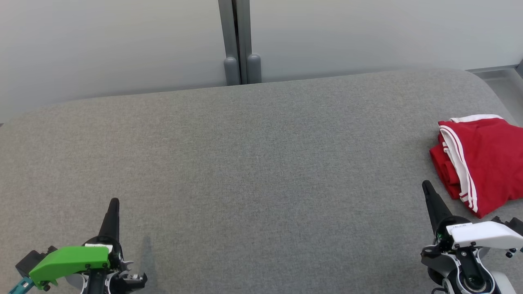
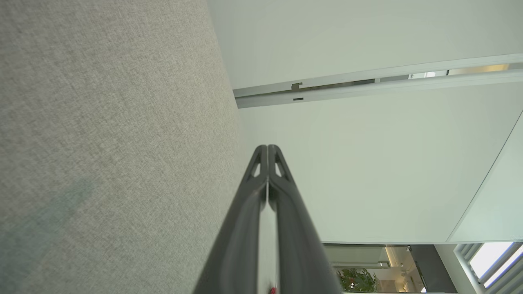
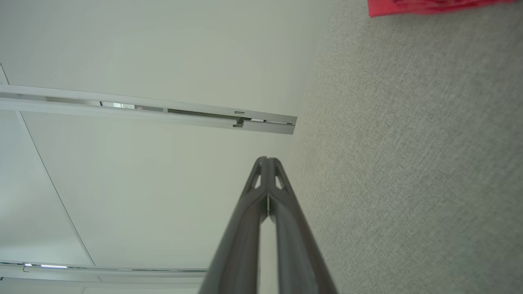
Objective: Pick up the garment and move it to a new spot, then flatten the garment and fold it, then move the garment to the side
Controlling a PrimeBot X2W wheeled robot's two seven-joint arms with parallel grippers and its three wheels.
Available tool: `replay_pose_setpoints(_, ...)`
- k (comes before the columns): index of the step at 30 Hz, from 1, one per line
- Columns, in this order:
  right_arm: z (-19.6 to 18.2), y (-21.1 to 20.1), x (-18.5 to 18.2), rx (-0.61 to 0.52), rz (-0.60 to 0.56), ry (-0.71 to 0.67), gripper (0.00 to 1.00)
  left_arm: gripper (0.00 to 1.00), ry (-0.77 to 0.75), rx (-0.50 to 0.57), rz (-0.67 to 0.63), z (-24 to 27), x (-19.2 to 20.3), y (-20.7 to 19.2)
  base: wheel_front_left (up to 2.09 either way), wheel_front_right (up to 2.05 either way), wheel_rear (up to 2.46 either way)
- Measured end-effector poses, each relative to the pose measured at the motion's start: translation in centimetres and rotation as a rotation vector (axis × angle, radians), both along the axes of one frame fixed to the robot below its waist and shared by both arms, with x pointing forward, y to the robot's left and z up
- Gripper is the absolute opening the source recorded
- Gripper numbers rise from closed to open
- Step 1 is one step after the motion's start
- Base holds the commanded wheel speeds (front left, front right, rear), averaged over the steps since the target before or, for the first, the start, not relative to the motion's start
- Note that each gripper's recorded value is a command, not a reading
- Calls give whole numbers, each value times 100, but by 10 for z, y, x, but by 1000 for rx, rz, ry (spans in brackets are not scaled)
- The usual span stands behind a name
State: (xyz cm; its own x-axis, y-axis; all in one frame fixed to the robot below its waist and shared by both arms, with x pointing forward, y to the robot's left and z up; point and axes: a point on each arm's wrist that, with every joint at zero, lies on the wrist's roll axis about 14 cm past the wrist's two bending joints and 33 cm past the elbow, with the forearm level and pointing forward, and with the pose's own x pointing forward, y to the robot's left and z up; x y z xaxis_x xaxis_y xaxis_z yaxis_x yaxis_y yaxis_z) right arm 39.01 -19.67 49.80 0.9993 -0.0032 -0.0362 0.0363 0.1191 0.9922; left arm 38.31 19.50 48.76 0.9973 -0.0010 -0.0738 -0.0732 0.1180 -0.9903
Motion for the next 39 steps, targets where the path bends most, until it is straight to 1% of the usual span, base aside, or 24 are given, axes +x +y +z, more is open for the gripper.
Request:
replay_pose_setpoints(19,10,-2,0,124,3,-37,0,0,-62,-124,6,16,5,4,0,0,0)
replay_pose_setpoints(39,10,-2,0,125,2,-37,0,0,-64,-125,6,17,5,4,0,0,0)
